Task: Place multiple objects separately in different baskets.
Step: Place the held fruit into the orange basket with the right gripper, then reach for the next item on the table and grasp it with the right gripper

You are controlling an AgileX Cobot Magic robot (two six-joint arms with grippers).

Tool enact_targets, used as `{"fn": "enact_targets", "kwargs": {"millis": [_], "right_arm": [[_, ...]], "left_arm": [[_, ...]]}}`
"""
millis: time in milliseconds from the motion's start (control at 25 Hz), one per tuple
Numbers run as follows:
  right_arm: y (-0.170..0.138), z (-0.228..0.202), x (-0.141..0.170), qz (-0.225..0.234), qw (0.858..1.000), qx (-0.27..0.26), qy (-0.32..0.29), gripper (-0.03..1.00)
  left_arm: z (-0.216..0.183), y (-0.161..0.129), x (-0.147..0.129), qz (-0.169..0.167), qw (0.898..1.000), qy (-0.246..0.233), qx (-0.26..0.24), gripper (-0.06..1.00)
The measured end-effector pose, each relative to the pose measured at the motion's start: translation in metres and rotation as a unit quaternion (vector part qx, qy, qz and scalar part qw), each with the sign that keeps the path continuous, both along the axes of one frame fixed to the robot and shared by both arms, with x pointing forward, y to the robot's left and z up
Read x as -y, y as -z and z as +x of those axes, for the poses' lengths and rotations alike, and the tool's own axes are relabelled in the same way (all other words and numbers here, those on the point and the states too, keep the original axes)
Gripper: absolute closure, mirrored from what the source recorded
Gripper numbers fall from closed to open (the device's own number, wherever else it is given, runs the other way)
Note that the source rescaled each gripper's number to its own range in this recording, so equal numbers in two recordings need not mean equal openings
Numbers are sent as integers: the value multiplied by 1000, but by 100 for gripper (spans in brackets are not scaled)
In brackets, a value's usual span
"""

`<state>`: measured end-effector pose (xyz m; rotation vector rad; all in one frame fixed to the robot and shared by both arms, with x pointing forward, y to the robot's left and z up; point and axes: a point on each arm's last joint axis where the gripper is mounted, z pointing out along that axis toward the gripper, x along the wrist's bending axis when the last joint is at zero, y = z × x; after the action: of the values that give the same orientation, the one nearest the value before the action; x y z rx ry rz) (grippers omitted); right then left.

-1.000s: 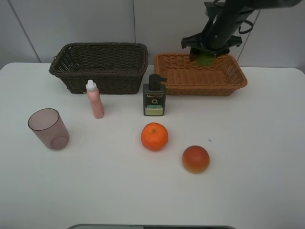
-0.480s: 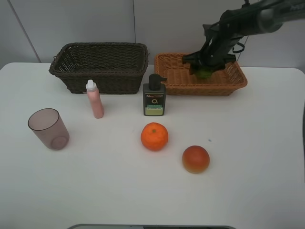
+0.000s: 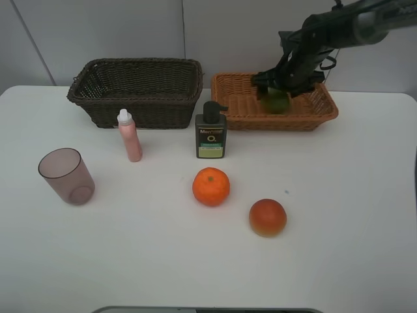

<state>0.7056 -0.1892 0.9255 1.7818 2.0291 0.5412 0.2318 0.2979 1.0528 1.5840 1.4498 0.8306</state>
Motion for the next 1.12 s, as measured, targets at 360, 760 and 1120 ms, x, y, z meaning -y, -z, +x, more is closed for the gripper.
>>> {"fn": "enact_targets", "kwargs": {"millis": [360, 760, 1120], "right_arm": [[-7, -2, 1, -2, 1000, -2, 1, -3], [-68, -40, -3, -57, 997, -33, -50, -3], [-71, -127, -11, -48, 991, -90, -82, -3]], "left_arm": [[0, 0, 0, 0, 1000, 0, 0, -6], [0, 0, 0, 0, 1000, 0, 0, -6], [0, 0, 0, 0, 1000, 0, 0, -6]]}}
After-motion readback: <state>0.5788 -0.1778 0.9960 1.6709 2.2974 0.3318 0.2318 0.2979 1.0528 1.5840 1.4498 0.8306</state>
